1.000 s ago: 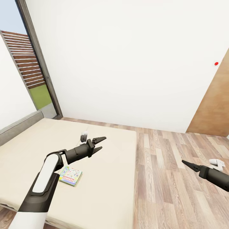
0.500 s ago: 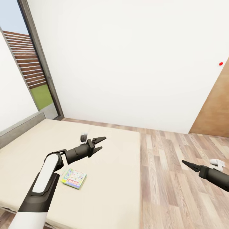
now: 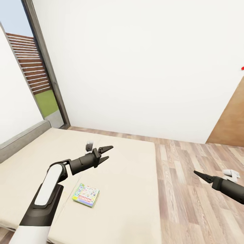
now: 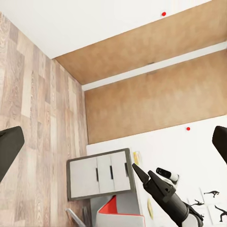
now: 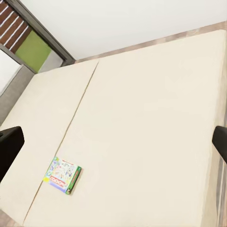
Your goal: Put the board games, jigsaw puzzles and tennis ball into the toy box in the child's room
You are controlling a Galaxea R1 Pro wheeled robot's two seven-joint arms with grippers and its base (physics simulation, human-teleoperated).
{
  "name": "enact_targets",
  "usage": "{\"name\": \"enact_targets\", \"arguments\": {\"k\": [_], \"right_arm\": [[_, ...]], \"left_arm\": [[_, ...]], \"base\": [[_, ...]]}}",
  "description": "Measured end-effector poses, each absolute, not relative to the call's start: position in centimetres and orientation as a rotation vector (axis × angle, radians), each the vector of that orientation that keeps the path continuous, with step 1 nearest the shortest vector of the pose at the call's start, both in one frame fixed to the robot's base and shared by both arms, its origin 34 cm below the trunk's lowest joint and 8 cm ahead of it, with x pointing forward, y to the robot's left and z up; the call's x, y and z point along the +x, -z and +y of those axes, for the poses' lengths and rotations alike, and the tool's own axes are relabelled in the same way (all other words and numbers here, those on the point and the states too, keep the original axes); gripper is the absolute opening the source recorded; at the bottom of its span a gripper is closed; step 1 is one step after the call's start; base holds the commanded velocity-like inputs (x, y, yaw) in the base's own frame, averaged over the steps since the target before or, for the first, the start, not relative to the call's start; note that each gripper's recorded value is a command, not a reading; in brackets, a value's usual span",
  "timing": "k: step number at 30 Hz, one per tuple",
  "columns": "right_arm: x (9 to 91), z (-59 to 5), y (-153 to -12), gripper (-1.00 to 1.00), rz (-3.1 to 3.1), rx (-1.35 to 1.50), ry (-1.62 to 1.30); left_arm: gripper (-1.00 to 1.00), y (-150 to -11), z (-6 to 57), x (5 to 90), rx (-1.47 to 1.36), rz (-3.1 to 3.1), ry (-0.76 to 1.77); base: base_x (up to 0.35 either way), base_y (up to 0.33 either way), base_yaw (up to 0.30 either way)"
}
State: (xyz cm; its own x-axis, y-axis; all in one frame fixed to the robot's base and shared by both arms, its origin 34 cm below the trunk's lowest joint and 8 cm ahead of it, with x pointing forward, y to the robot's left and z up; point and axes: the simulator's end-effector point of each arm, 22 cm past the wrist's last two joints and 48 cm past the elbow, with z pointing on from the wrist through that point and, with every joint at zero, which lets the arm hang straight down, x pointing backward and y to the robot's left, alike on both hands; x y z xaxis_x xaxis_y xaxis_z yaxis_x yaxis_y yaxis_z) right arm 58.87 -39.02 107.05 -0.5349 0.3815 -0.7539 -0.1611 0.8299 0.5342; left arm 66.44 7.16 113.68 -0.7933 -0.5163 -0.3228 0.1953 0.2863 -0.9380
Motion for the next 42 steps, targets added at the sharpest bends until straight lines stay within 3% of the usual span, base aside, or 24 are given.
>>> {"name": "enact_targets", "arguments": {"k": [28,42], "right_arm": [[58.9,-39.0,-107.0,1.00,2.024,0.162,-0.693],[58.8,-40.0,-107.2,1.00,2.013,0.189,-0.679]], "left_arm": [[1.00,-113.7,7.2,66.4,-0.287,1.969,1.557],[1.00,-113.7,7.2,66.4,-0.286,1.968,1.559]], "base": [[0.013,0.033,0.000],[0.000,0.209,0.000]]}}
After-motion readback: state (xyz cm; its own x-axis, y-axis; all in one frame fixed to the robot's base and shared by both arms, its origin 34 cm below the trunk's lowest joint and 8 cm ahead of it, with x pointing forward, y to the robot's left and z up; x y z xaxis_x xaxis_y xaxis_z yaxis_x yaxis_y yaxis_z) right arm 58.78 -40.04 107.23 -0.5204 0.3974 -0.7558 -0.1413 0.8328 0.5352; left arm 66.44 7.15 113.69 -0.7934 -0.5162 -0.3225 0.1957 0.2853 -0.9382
